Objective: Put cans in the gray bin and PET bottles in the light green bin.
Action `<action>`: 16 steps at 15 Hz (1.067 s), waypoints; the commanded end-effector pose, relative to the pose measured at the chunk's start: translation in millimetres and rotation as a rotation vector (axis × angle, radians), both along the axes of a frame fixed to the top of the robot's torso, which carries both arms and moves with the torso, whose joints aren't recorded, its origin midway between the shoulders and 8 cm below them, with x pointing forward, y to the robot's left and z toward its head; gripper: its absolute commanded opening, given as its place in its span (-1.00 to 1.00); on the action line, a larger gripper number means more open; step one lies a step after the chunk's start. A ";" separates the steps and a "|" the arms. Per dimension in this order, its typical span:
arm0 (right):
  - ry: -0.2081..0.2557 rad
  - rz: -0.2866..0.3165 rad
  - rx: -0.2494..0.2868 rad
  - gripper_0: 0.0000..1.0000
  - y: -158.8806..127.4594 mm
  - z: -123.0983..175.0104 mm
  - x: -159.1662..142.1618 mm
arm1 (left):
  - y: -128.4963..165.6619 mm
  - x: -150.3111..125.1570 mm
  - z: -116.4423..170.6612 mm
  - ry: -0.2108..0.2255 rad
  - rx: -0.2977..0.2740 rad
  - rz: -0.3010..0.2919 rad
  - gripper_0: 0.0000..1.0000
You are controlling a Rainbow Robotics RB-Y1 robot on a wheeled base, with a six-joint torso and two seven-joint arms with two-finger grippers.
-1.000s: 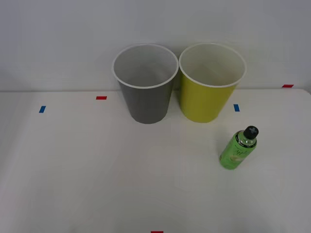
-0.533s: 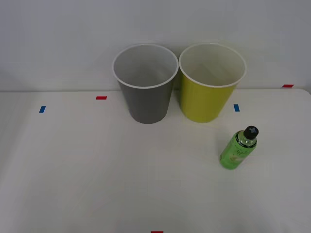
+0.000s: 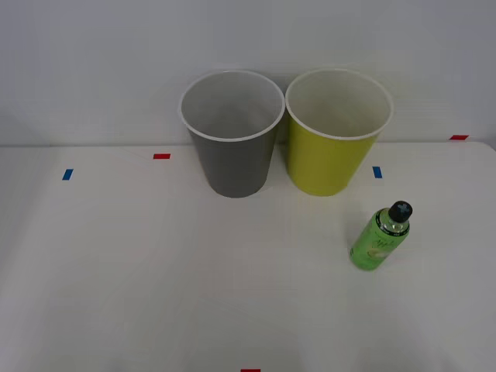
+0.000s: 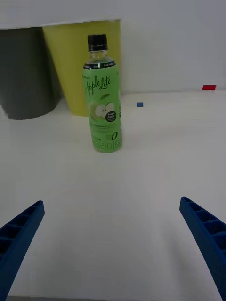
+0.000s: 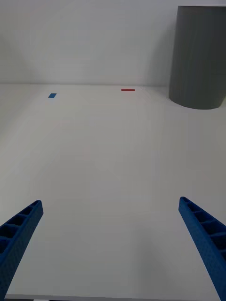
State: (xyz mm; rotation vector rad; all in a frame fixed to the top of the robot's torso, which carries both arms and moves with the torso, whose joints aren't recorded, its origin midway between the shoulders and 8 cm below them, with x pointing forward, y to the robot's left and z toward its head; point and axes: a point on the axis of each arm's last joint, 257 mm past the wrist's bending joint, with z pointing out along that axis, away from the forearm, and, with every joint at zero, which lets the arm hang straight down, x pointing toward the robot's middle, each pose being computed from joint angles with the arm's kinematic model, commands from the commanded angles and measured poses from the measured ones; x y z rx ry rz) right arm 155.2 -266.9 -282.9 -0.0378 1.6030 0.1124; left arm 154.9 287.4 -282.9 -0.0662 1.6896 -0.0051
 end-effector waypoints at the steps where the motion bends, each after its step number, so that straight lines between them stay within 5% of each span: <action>1: -0.069 0.051 -0.022 1.00 5.1 6.9 18.6 | 0.0 0.0 0.0 0.000 0.000 0.000 1.00; 6: -0.155 0.073 -0.040 1.00 10.5 21.0 62.2 | 0.0 0.0 0.0 0.000 0.000 0.000 1.00; 16: -0.198 0.032 -0.030 1.00 14.0 30.0 132.9 | 0.0 0.0 0.0 0.000 0.000 0.000 1.00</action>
